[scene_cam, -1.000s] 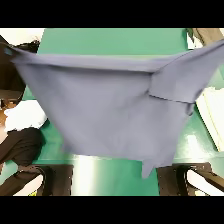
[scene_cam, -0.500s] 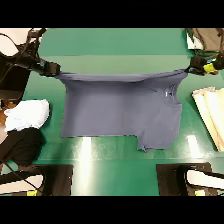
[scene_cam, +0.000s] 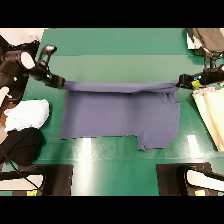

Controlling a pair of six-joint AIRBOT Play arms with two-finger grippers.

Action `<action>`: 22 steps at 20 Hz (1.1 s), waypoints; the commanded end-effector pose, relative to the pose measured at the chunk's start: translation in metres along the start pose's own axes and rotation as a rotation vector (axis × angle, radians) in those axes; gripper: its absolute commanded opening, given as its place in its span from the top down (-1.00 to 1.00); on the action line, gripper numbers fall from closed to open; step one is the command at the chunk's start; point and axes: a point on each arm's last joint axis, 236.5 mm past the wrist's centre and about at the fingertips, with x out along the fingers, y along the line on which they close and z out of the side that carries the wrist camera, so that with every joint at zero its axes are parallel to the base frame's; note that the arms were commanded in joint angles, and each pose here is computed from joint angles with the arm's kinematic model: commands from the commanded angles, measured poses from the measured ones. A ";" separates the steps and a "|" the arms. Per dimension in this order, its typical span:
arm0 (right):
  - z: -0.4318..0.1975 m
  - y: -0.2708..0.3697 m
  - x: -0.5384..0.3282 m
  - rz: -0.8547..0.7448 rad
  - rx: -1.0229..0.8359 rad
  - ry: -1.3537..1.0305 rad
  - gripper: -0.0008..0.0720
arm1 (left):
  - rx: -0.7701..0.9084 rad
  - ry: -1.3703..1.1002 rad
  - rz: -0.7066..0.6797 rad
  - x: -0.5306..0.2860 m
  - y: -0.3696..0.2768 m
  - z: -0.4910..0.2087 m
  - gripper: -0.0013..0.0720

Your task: Fold the shirts.

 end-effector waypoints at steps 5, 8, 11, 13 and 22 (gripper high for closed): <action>-0.054 -0.019 0.009 -0.010 0.061 0.079 -0.63 | -0.001 0.176 -0.008 0.025 -0.002 -0.058 -0.77; -0.061 -0.021 -0.020 -0.010 0.076 0.076 -0.72 | -0.021 0.259 -0.011 0.015 0.004 -0.079 -0.68; -0.085 -0.016 -0.058 -0.001 0.085 0.108 -0.61 | -0.056 0.233 -0.021 -0.008 0.000 -0.082 -0.68; -0.113 -0.013 -0.067 0.002 0.099 0.138 -0.61 | -0.088 0.180 -0.047 -0.018 -0.010 -0.086 -0.68; -0.217 -0.031 -0.042 -0.009 0.275 0.211 -0.61 | -0.165 0.344 -0.132 0.001 -0.047 -0.199 -0.68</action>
